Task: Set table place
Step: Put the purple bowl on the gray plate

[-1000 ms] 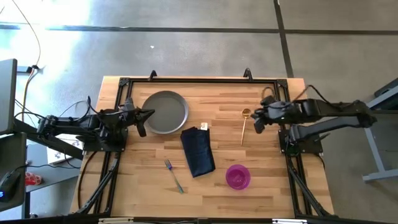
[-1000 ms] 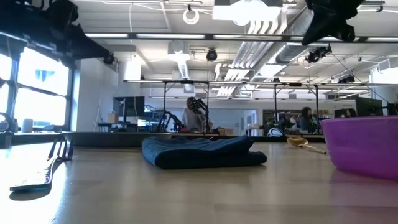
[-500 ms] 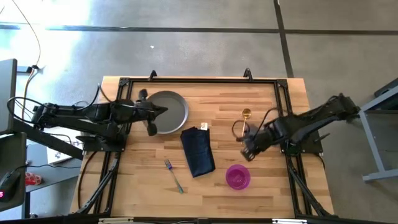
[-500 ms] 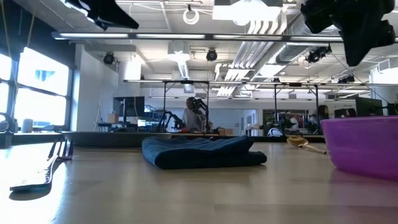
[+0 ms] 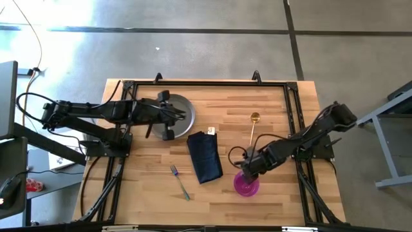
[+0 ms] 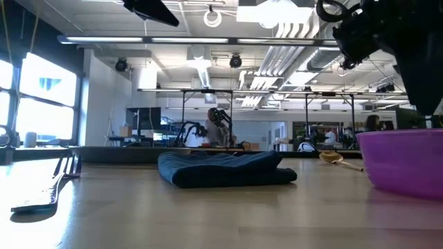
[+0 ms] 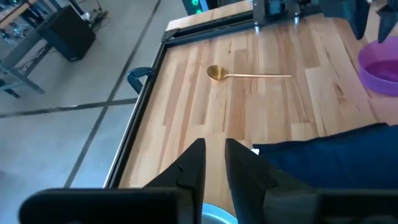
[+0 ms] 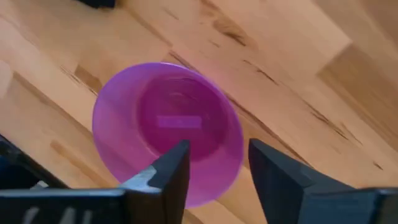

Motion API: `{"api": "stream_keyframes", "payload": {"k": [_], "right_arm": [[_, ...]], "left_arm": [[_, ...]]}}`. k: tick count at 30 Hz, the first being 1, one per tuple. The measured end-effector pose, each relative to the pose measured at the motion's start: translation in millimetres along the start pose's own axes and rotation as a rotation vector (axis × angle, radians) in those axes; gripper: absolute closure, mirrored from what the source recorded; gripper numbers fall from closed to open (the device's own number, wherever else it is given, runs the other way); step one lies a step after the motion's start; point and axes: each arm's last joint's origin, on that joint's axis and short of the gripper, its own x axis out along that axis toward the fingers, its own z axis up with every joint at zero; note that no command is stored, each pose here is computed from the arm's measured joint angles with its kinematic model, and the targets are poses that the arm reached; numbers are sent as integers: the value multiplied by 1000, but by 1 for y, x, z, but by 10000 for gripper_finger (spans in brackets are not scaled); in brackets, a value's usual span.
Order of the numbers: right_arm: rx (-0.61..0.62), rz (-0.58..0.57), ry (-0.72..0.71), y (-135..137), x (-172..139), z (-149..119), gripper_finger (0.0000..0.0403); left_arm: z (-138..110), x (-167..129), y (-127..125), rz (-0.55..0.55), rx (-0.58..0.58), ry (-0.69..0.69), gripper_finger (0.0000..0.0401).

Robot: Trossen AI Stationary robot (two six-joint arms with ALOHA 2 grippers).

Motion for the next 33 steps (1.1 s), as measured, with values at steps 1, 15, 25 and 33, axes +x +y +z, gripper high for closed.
{"api": "stream_keyframes", "payload": {"k": [1, 15, 25, 33], "right_arm": [[-15, -8, 2, 1, 4, 0, 239], [-159, -128, 46, 2, 38, 5, 251], [-181, -114, 29, -1, 39, 25, 394], [-155, -60, -42, -17, 10, 56, 401]], "left_arm": [[0, 1, 0, -1, 1, 3, 340], [0, 2, -1, -17, 2, 5, 329], [-3, 2, -2, -32, 13, 34, 328], [-10, 1, -8, -210, 133, 66, 327]]}}
